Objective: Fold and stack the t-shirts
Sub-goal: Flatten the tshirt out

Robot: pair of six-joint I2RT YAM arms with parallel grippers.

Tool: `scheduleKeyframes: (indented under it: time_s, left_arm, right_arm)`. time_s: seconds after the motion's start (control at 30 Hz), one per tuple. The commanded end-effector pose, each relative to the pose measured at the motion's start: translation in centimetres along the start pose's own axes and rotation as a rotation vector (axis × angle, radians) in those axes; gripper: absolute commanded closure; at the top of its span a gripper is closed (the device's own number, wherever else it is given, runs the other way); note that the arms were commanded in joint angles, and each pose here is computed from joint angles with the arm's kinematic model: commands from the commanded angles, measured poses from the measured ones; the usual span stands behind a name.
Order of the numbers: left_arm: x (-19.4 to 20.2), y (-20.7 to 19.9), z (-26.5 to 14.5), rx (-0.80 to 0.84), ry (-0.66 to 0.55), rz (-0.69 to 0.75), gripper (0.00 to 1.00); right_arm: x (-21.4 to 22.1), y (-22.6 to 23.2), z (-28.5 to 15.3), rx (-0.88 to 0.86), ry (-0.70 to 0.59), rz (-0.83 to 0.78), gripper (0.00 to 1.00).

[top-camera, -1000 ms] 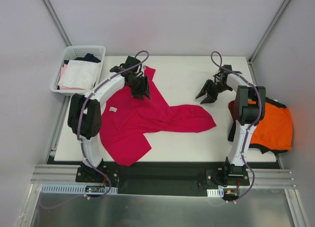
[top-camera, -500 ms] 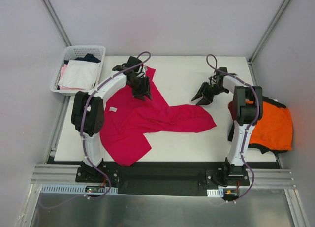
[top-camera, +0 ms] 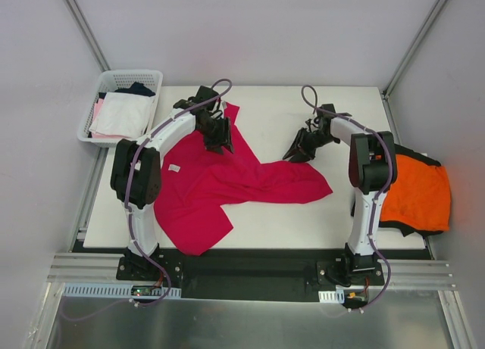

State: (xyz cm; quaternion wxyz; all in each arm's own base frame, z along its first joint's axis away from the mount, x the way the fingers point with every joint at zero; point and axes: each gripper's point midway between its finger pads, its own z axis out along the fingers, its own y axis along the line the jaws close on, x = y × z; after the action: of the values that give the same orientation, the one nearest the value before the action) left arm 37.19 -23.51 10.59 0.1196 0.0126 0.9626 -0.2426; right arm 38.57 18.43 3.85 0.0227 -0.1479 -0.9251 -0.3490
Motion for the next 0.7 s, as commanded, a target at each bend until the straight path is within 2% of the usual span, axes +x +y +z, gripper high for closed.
scheduleKeyframes:
  time_s: [0.0, 0.3, 0.67]
  left_arm:
    - [0.3, -0.1, 0.1, 0.006, 0.016, -0.021, 0.57]
    - [0.4, 0.0, 0.3, 0.004, 0.008, -0.037, 0.58]
    - [1.8, 0.9, 0.4, -0.024, 0.01, -0.051, 0.58]
  right_arm:
    - [1.1, 2.1, -2.6, -0.048, -0.026, -0.034, 0.68]
    - [4.0, 1.8, -3.0, -0.035, -0.003, -0.049, 0.72]
    - [6.6, 1.4, -2.3, -0.014, 0.055, -0.069, 0.69]
